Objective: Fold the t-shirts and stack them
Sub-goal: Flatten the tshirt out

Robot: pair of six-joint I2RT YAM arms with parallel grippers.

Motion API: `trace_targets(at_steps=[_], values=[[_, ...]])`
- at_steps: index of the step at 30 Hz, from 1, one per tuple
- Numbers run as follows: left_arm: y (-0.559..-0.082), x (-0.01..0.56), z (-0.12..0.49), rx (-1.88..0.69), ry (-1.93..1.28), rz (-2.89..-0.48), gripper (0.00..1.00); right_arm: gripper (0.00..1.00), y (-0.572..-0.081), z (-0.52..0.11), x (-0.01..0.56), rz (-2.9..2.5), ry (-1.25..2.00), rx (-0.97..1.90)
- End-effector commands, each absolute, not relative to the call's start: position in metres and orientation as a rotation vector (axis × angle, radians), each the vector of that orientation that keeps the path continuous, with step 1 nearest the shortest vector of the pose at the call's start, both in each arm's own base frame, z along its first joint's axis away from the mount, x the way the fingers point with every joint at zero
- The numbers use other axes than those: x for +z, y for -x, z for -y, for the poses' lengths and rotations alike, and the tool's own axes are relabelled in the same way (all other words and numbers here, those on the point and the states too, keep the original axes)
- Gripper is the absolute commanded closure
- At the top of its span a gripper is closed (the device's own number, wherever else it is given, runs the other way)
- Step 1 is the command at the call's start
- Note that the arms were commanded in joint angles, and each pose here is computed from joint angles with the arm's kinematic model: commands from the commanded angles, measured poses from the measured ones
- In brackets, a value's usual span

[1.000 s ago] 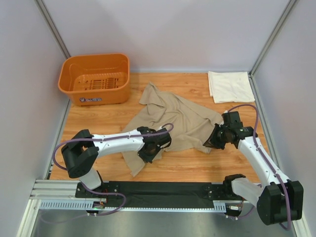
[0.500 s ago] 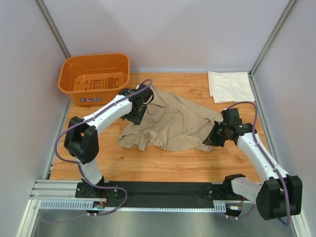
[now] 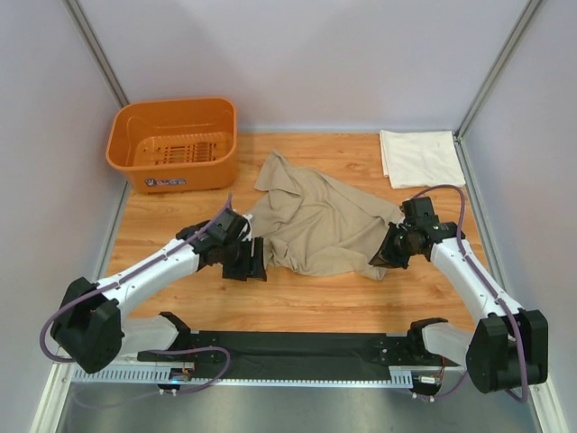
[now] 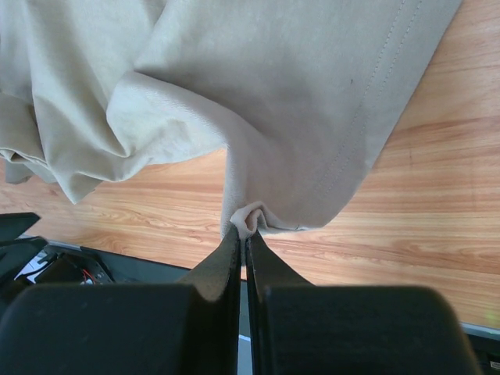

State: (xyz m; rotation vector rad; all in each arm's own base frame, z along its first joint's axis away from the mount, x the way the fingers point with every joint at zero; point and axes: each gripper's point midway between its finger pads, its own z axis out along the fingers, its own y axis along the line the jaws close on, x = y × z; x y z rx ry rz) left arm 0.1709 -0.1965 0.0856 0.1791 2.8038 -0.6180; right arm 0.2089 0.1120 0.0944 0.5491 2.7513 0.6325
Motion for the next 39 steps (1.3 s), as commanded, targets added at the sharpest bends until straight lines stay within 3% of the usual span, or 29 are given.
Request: trace_targets(at_steps=[1, 10, 20, 39], values=[[-0.18, 0.084, 0.223, -0.831, 0.085, -2.738, 0.31, 1.0, -0.219, -0.116, 0.104, -2.717, -0.492, 0.663], [-0.208, 0.06, 0.207, -0.819, 0.27, -2.438, 0.31, 1.0, -0.213, -0.115, 0.103, -2.735, -0.468, 0.655], [-0.216, 0.027, 0.189, -0.757, 0.404, -2.352, 0.39, 1.0, -0.212, -0.122, 0.097, -2.733, -0.494, 0.718], [-0.213, 0.022, 0.191, -0.815, 0.569, -2.348, 0.64, 1.0, -0.214, -0.124, 0.102, -2.728, -0.477, 0.731]])
